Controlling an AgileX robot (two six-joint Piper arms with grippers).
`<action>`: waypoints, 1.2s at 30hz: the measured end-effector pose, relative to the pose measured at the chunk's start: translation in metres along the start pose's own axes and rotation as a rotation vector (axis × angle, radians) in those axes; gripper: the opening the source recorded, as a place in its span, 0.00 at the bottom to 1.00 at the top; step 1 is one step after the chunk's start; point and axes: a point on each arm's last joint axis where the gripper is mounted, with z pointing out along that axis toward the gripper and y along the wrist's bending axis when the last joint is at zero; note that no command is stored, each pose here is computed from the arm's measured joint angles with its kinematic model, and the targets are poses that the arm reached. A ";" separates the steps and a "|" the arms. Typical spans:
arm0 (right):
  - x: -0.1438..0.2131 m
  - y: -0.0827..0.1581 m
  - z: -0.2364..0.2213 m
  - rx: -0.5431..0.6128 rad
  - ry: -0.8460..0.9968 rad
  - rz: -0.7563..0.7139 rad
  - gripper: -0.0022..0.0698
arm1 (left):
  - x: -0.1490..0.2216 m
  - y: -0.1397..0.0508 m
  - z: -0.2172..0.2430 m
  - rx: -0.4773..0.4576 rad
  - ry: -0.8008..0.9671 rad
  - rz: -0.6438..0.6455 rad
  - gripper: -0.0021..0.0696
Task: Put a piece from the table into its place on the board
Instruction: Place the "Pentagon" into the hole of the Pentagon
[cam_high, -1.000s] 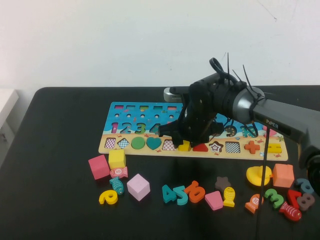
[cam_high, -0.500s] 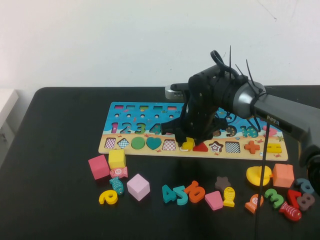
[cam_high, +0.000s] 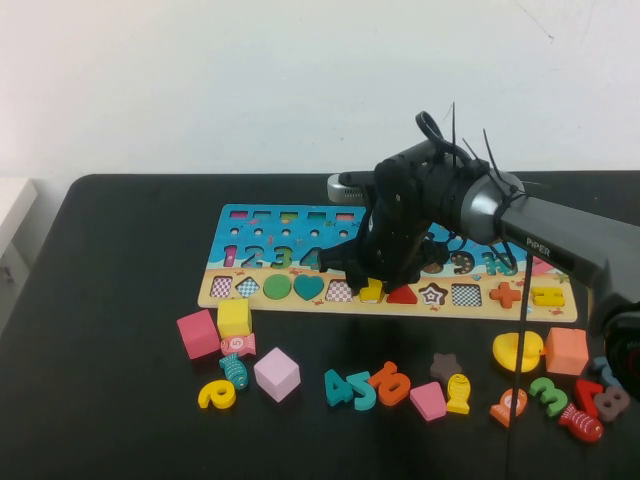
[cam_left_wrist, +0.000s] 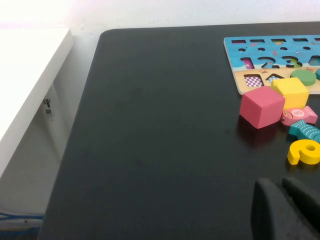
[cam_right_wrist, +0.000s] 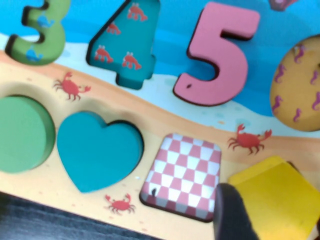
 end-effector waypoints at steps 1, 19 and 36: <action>0.000 0.000 0.000 0.000 0.000 0.000 0.53 | 0.000 0.000 0.000 0.000 0.000 0.000 0.03; 0.003 -0.001 0.000 0.012 0.028 0.000 0.53 | 0.000 0.000 0.000 0.000 0.000 0.000 0.03; -0.014 0.004 -0.023 0.016 -0.022 -0.012 0.70 | 0.000 0.000 0.000 0.000 0.000 0.000 0.03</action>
